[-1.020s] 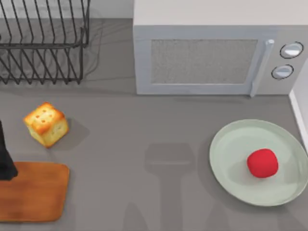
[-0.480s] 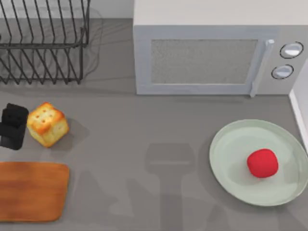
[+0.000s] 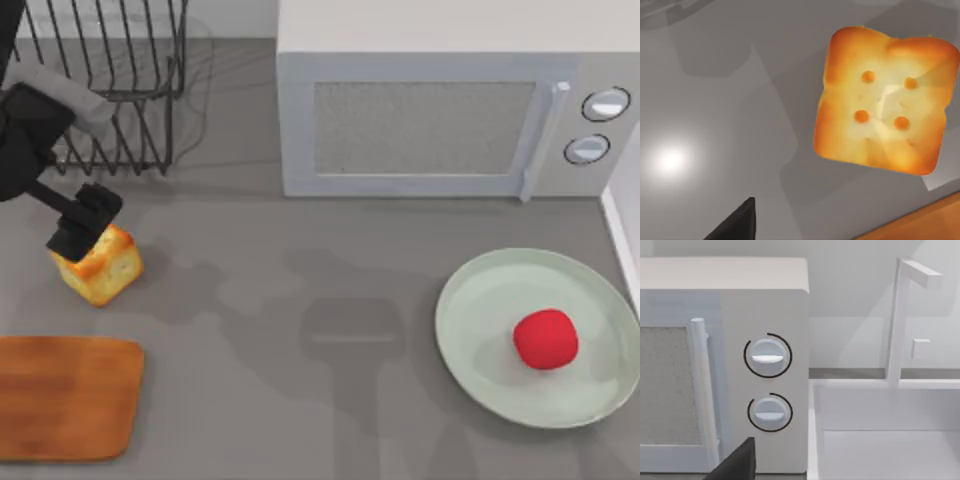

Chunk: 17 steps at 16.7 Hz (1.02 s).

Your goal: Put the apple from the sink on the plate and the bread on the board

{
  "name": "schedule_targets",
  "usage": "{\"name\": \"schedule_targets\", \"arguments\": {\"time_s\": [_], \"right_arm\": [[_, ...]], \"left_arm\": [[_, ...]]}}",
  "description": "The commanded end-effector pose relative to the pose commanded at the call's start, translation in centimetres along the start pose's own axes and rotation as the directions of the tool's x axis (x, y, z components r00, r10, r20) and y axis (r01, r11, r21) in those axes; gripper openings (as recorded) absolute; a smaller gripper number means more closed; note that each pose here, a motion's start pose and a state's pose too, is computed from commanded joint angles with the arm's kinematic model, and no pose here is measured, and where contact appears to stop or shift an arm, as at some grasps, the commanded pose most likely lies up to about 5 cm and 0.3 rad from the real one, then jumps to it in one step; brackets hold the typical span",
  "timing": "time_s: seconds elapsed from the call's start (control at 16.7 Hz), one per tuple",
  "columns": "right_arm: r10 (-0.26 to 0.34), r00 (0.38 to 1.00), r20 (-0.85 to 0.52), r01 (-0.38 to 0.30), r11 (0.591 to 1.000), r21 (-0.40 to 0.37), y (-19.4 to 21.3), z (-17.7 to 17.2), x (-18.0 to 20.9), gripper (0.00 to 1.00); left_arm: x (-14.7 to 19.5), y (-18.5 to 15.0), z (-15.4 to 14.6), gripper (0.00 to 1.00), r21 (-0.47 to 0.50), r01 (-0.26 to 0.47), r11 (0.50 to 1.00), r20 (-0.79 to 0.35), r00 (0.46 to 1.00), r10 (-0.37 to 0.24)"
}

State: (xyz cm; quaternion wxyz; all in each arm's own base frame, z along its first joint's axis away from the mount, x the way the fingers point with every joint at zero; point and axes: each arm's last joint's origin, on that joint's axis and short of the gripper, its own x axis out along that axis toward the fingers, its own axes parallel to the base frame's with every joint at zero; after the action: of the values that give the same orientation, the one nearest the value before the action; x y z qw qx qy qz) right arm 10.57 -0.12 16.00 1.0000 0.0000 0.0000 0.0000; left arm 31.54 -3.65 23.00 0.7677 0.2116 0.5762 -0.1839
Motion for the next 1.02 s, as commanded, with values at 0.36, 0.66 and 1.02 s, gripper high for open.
{"name": "schedule_targets", "arguments": {"time_s": [0.36, 0.66, 1.02], "right_arm": [[0.0, 1.0, 0.0, 0.0, 1.0, 0.0, 0.0, 0.0, 0.0, 1.0], [0.0, 1.0, 0.0, 0.0, 1.0, 0.0, 0.0, 0.0, 0.0, 1.0], [0.0, 1.0, 0.0, 0.0, 1.0, 0.0, 0.0, 0.0, 0.0, 1.0]], "left_arm": [[5.3, 1.3, 4.4, 1.0, 0.103, 0.126, 0.987, -0.216, 0.971, -0.101], [6.2, 1.4, 5.0, 1.0, 0.116, 0.146, 0.982, -0.246, 0.963, -0.114], [8.3, 1.2, 4.5, 1.0, 0.116, 0.147, 0.982, -0.248, 0.962, -0.114]]}}
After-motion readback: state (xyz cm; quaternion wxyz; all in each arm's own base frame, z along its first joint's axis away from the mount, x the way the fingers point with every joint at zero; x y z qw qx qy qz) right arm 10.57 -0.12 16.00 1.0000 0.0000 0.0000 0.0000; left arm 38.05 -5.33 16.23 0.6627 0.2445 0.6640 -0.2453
